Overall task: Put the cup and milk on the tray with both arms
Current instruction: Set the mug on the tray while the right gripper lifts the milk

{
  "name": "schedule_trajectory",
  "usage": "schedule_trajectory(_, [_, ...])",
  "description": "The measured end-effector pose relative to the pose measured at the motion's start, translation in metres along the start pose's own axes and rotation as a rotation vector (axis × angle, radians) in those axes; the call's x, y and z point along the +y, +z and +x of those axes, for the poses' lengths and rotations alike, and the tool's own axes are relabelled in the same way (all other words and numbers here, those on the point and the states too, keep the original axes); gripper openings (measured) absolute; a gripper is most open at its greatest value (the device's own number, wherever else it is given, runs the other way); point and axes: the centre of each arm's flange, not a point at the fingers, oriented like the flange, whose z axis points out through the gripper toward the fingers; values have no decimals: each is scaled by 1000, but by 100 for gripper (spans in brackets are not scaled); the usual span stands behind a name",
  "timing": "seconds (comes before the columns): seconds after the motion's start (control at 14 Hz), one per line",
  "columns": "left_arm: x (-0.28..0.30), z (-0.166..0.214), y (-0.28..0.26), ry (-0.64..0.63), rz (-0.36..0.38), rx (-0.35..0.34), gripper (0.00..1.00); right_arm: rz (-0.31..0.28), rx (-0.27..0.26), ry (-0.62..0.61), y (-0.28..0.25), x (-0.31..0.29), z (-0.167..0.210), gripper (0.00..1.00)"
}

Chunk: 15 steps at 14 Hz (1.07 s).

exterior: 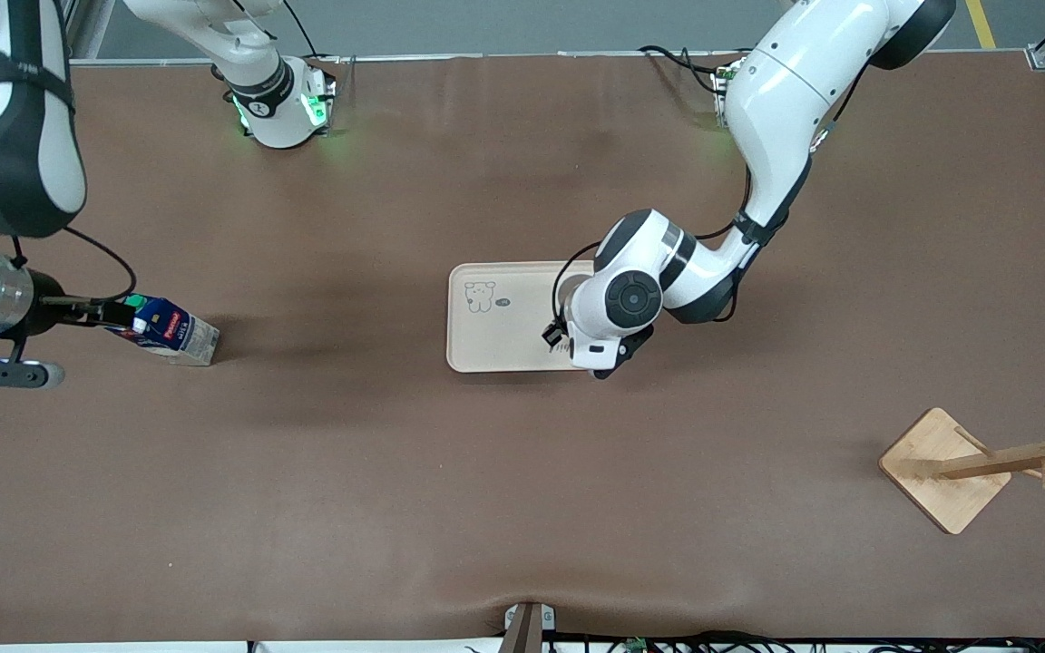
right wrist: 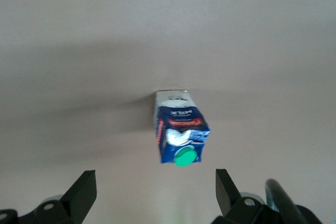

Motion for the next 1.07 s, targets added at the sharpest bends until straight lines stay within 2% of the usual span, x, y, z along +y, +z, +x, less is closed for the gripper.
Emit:
schedule_trajectory(0.21, [11, -1, -27, 6, -39, 9, 74, 27, -4, 36, 48, 52, 5, 100])
schedule_trajectory(0.43, [13, 4, -101, 5, -68, 34, 100, 102, -36, 70, 104, 61, 2, 100])
schedule_trajectory(0.72, [-32, 58, -211, 76, -41, 144, 100, 133, -75, 66, 133, 49, -5, 100])
schedule_trajectory(1.0, [-95, 131, -286, 242, 7, 234, 100, 134, -62, 68, 157, 46, -8, 100])
schedule_trajectory(1.07, [-114, 151, -304, 273, 5, 247, 100, 134, -70, 66, 166, 45, -10, 93])
